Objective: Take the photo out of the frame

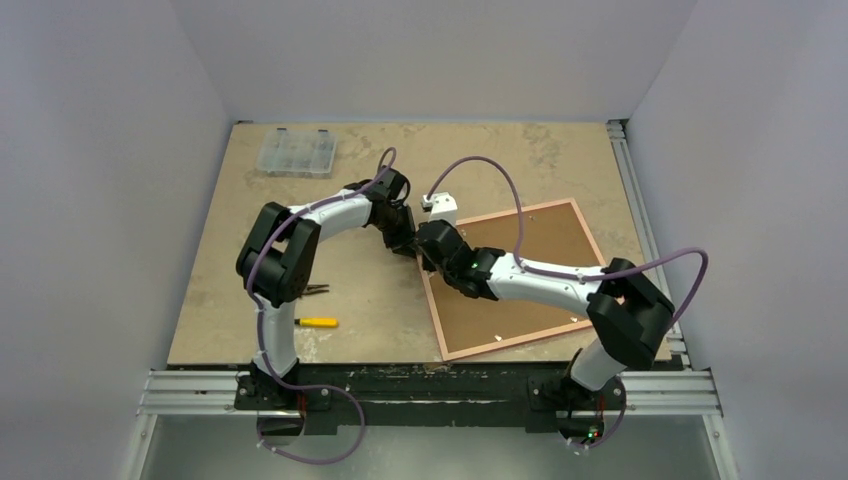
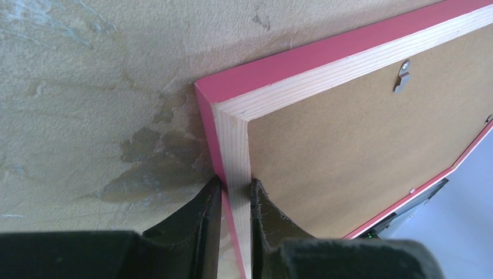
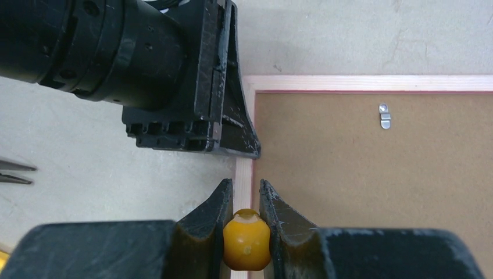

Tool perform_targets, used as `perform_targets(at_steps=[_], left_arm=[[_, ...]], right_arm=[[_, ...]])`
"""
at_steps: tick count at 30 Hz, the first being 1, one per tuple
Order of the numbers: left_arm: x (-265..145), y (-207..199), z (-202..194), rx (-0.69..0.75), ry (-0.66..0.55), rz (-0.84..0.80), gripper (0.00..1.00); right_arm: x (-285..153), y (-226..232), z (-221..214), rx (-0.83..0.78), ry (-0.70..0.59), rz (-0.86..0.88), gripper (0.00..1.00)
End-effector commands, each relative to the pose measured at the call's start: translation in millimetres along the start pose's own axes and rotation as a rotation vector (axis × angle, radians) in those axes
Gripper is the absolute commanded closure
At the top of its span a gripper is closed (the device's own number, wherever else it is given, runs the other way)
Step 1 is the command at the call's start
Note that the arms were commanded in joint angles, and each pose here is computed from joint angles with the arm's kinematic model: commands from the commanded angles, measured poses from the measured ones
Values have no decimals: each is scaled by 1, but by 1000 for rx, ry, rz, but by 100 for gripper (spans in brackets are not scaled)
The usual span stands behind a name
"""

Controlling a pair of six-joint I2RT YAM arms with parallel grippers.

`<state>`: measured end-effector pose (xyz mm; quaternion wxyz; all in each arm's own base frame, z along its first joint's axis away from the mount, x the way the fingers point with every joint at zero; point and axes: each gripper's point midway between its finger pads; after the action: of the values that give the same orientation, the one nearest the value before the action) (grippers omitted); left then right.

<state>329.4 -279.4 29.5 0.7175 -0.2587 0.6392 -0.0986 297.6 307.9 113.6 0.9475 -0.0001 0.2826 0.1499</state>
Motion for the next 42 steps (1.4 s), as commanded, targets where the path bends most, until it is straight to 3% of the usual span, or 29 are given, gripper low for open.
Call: perform_targets(at_steps=[1, 15, 42], left_arm=[[5, -4, -4, -21, 37, -31, 100], [4, -5, -5, -52, 36, -37, 100], [1, 2, 2, -71, 8, -8, 100]], right_arm=[[2, 6, 33, -7, -81, -16, 100], [16, -1, 22, -62, -55, -78, 100], [12, 4, -5, -78, 36, -14, 100]])
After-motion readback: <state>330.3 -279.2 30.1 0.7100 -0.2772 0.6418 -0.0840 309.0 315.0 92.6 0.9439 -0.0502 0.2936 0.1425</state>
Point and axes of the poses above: each gripper's point midway between its finger pads, its own x axis out along the fingers, its own y axis along the line the jaws close on, z = x × y, and after that the axes turned 3 degrees about -x, right-handed
